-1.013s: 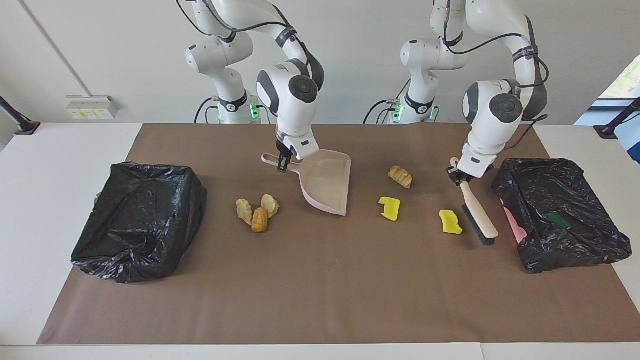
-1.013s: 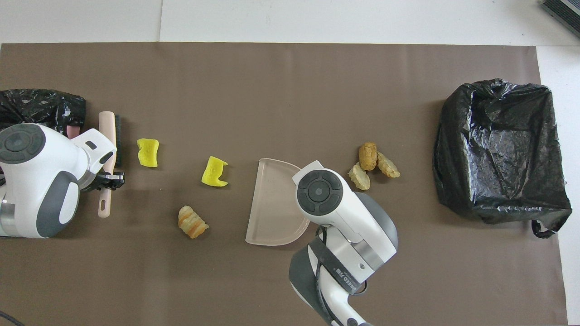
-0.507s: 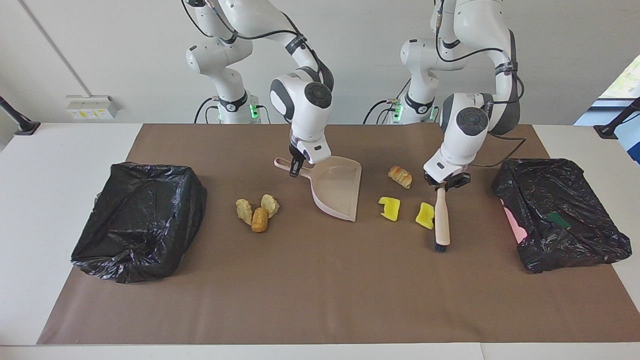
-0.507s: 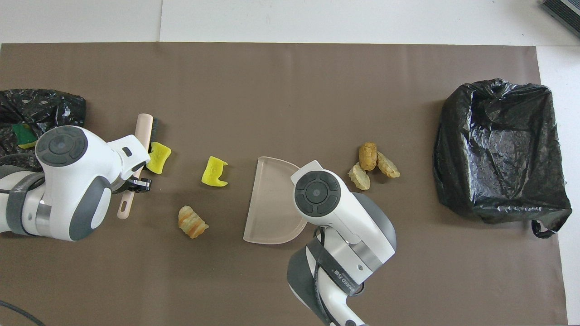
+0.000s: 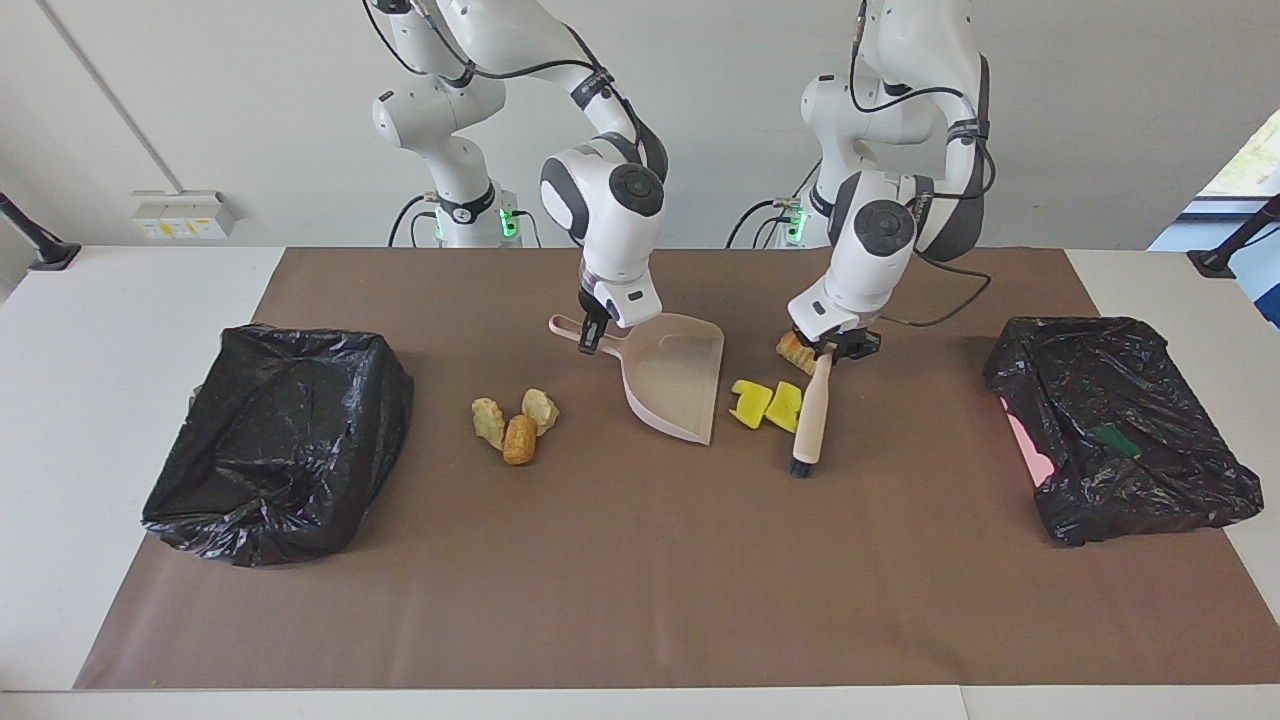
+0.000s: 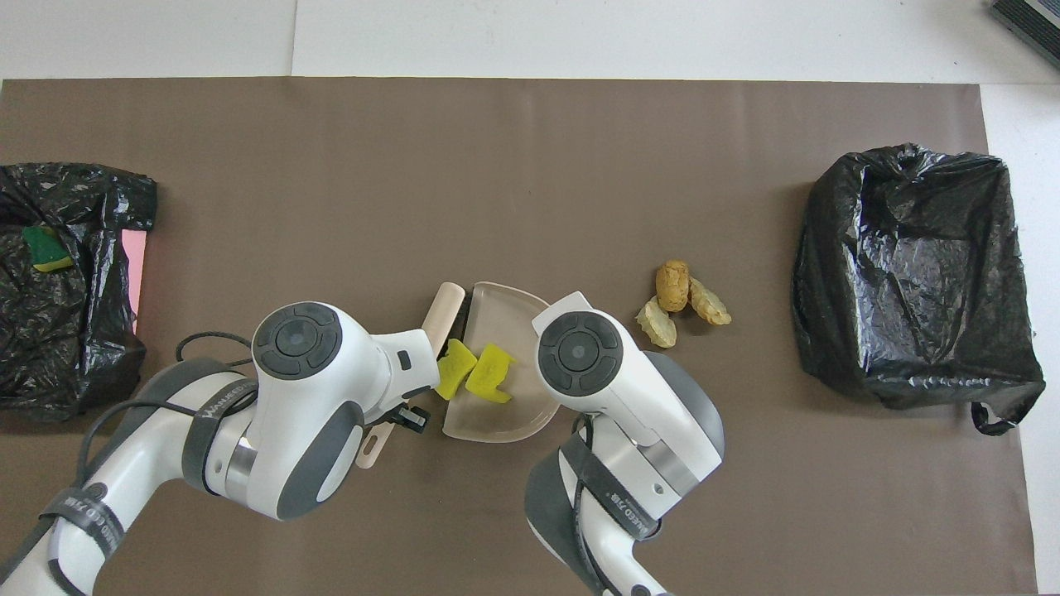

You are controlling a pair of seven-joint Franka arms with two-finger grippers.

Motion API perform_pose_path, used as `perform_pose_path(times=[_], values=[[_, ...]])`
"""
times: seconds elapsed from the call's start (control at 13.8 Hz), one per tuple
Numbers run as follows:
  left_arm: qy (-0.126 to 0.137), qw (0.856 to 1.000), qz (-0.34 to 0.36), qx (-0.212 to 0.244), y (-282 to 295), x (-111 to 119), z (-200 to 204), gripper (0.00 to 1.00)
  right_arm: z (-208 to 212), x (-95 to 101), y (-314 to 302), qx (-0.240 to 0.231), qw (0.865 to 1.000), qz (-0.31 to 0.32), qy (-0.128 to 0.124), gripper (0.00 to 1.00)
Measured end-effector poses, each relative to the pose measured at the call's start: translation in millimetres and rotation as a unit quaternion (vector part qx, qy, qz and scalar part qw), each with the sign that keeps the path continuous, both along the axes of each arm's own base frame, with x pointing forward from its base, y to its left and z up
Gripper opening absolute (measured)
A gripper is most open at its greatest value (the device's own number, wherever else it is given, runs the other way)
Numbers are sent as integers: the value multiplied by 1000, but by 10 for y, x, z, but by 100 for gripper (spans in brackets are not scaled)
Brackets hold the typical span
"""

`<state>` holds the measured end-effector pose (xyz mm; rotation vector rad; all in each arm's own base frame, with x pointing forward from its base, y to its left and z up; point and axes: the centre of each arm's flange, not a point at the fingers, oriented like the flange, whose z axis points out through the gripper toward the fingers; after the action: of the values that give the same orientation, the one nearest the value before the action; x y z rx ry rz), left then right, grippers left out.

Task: Sweep and dump trash in bin
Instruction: 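Sweep the yellow sponges into the dustpan with the brush in the left gripper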

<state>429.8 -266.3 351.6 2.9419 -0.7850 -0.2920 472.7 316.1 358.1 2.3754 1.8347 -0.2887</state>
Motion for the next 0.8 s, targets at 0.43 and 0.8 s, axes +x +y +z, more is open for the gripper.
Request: perform_pose_path(times=[0.43,0.8], values=[[21,999,17,-43,-266,40,396,27,5,3,2,0,1000,0,-1,31],[54,987,153,6,-99,37,540,27,-1,6,-2,3,999,37,8,31]])
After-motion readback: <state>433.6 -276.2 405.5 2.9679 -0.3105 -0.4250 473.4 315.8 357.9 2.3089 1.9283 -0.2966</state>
